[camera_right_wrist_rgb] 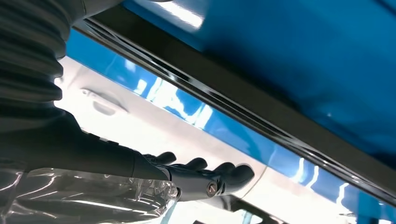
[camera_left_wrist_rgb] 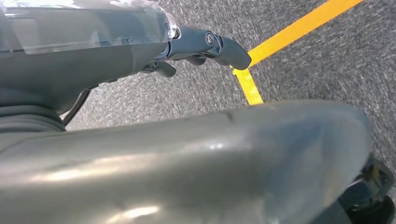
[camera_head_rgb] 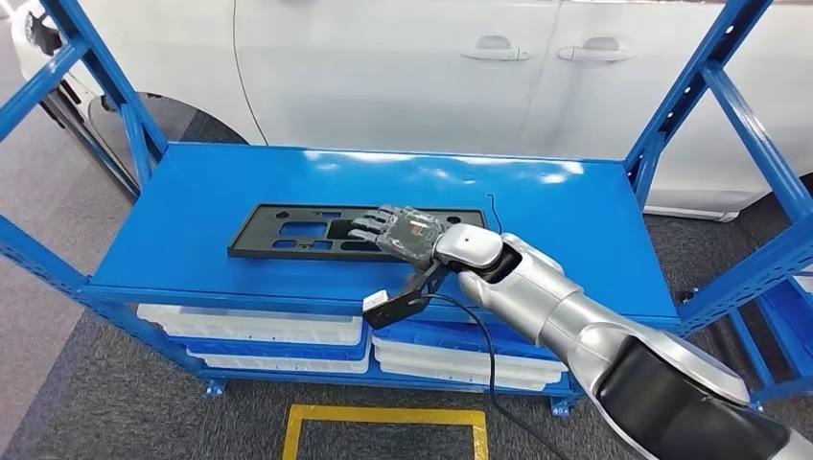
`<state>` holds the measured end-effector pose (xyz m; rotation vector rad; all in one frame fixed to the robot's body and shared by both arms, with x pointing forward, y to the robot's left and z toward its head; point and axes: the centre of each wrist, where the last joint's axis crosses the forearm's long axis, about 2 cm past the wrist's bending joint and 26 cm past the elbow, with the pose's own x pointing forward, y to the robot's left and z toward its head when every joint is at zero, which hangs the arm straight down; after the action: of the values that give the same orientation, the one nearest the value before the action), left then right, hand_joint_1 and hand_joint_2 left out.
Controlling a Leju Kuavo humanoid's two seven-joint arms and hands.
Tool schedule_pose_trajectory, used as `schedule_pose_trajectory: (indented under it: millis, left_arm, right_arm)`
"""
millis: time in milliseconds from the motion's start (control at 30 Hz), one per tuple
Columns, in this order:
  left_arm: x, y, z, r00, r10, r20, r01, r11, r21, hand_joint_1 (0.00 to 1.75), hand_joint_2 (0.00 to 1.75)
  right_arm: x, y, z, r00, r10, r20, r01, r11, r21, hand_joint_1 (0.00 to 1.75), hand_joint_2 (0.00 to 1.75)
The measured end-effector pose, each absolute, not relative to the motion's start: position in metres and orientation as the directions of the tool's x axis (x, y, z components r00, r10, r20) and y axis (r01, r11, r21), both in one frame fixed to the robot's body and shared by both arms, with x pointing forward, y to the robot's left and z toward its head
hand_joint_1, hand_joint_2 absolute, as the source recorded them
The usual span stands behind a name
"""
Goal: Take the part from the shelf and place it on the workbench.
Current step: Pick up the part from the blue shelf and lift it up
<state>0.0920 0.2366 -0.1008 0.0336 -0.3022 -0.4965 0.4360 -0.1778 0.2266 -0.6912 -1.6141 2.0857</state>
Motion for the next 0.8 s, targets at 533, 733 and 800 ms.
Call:
schedule_pose_trajectory:
  millis: [533,733,800]
  left_arm:
    - [0.093,0.235,-0.100,0.836,-0.472,0.281,0.461,0.881,0.108,0.00,0.00]
    - [0.096,0.233,-0.100,0.832,-0.476,0.283,0.466,0.878,0.108,0.00,0.00]
    - [0.095,0.233,-0.100,0.833,-0.477,0.280,0.467,0.878,0.108,0.00,0.00]
  right_arm:
    - [0.404,-0.151,0.156,-0.591,0.765,-0.256,0.192,-0.175,-0.966,0.00,1.75]
    - [0.403,-0.153,0.147,-0.557,0.782,-0.281,0.200,-0.202,-0.959,0.38,1.75]
    - [0.403,-0.155,0.143,-0.552,0.783,-0.285,0.194,-0.212,-0.958,1.00,1.75]
